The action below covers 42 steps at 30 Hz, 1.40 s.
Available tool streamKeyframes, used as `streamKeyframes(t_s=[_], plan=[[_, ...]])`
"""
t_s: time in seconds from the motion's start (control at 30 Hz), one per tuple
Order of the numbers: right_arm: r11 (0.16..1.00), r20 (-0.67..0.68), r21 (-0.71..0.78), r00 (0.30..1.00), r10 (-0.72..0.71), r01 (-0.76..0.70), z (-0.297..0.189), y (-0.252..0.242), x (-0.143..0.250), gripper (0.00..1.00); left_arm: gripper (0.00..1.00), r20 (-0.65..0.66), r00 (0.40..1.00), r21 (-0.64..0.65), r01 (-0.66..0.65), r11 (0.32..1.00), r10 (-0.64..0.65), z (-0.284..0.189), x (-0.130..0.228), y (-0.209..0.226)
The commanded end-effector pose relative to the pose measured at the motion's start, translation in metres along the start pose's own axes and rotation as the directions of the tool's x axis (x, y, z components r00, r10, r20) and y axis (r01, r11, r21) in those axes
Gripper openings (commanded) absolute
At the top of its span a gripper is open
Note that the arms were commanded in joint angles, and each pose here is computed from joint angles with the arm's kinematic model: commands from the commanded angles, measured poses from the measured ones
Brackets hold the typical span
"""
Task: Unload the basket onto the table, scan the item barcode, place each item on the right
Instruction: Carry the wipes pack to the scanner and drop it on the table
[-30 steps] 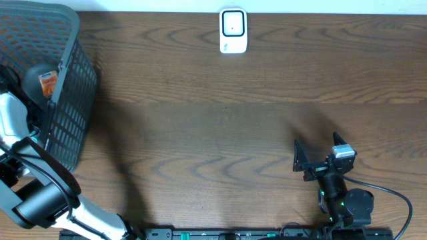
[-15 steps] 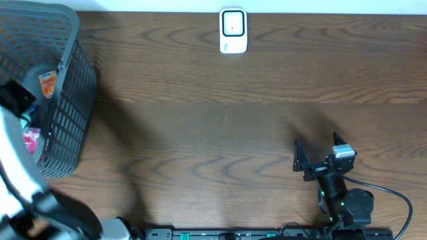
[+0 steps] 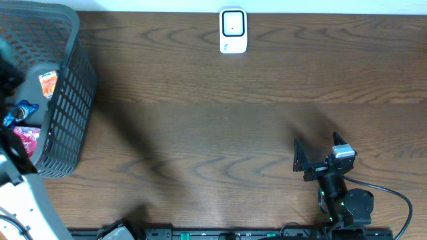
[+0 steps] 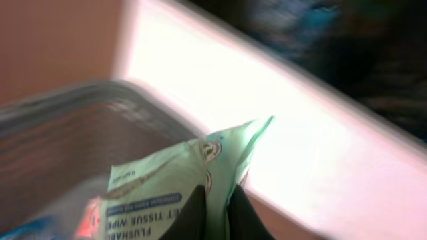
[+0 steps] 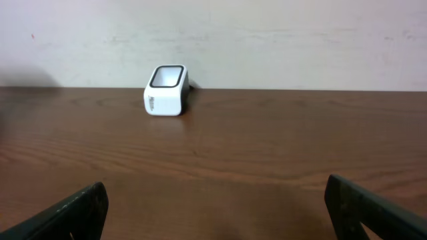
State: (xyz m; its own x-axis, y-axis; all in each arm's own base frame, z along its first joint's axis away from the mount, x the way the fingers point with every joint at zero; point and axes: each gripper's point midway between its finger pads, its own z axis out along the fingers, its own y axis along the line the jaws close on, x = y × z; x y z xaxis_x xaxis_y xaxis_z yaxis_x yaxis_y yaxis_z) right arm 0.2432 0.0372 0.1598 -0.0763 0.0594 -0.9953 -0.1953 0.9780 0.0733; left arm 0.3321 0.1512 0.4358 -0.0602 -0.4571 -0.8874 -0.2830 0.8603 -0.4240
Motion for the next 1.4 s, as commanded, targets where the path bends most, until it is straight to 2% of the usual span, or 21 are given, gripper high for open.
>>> streamKeyframes(t_s=[0.0,0.2,0.27,0.4,0.53,0.73,0.9,0.97,1.07,1.13,1.17,1.27,1.37], plan=[[1.000,-0.001,-0.004,1.000,-0.009,0.009,0.000,0.001,0.001,0.99,0.07,-0.095,0.995,0.357,0.029,0.934,0.005,-0.011,0.020,-0.092],[1.000,-0.001,-0.004,1.000,-0.009,0.009,0.000,0.001,0.001,0.99,0.07,-0.181,0.965,0.633,-0.036,0.774,0.192,-0.027,0.082,-0.197],[1.000,-0.001,-0.004,1.000,-0.009,0.009,0.000,0.001,0.001,0.99,0.07,-0.215,0.948,0.674,-0.029,0.738,0.234,-0.028,0.106,-0.221],[1.000,0.000,-0.004,1.000,-0.009,0.009,0.000,0.001,0.000,0.99,0.07,-0.277,0.910,0.667,-0.050,0.744,0.309,-0.014,0.159,-0.252],[1.000,-0.001,-0.004,1.000,-0.009,0.009,0.000,0.001,0.001,0.99,0.07,-0.362,0.847,0.651,-0.070,0.756,0.390,0.005,0.227,-0.277],[1.000,-0.001,-0.004,1.000,-0.009,0.009,0.000,0.001,0.001,0.99,0.07,-0.476,0.718,0.607,-0.150,0.780,0.508,0.029,0.342,-0.291],[1.000,0.000,-0.004,1.000,-0.009,0.009,0.000,0.001,0.000,0.99,0.08,-0.533,0.613,0.632,-0.170,0.756,0.584,0.029,0.427,-0.300],[1.000,0.000,-0.004,1.000,-0.009,0.009,0.000,0.001,0.000,0.99,0.17,-0.540,0.588,0.644,-0.171,0.745,0.602,0.027,0.448,-0.303],[1.000,-0.001,-0.004,1.000,-0.009,0.009,0.000,0.001,0.001,0.99,0.29,-0.563,0.567,0.643,-0.157,0.750,0.602,0.022,0.467,-0.306],[1.000,0.000,-0.004,1.000,-0.009,0.009,0.000,0.001,0.000,0.99,0.49,-0.560,0.564,0.649,-0.157,0.745,0.607,0.019,0.468,-0.308],[1.000,-0.001,-0.004,1.000,-0.009,0.009,0.000,0.001,0.001,0.99,0.55,-0.558,0.567,0.650,-0.156,0.744,0.606,0.019,0.467,-0.308],[1.000,-0.001,-0.004,1.000,-0.009,0.009,0.000,0.001,0.001,0.99,0.57,-0.551,0.580,0.650,-0.154,0.745,0.600,0.018,0.458,-0.310],[1.000,-0.001,-0.004,1.000,-0.009,0.009,0.000,0.001,0.001,0.99,0.57,-0.529,0.625,0.642,-0.148,0.752,0.575,0.022,0.429,-0.311]])
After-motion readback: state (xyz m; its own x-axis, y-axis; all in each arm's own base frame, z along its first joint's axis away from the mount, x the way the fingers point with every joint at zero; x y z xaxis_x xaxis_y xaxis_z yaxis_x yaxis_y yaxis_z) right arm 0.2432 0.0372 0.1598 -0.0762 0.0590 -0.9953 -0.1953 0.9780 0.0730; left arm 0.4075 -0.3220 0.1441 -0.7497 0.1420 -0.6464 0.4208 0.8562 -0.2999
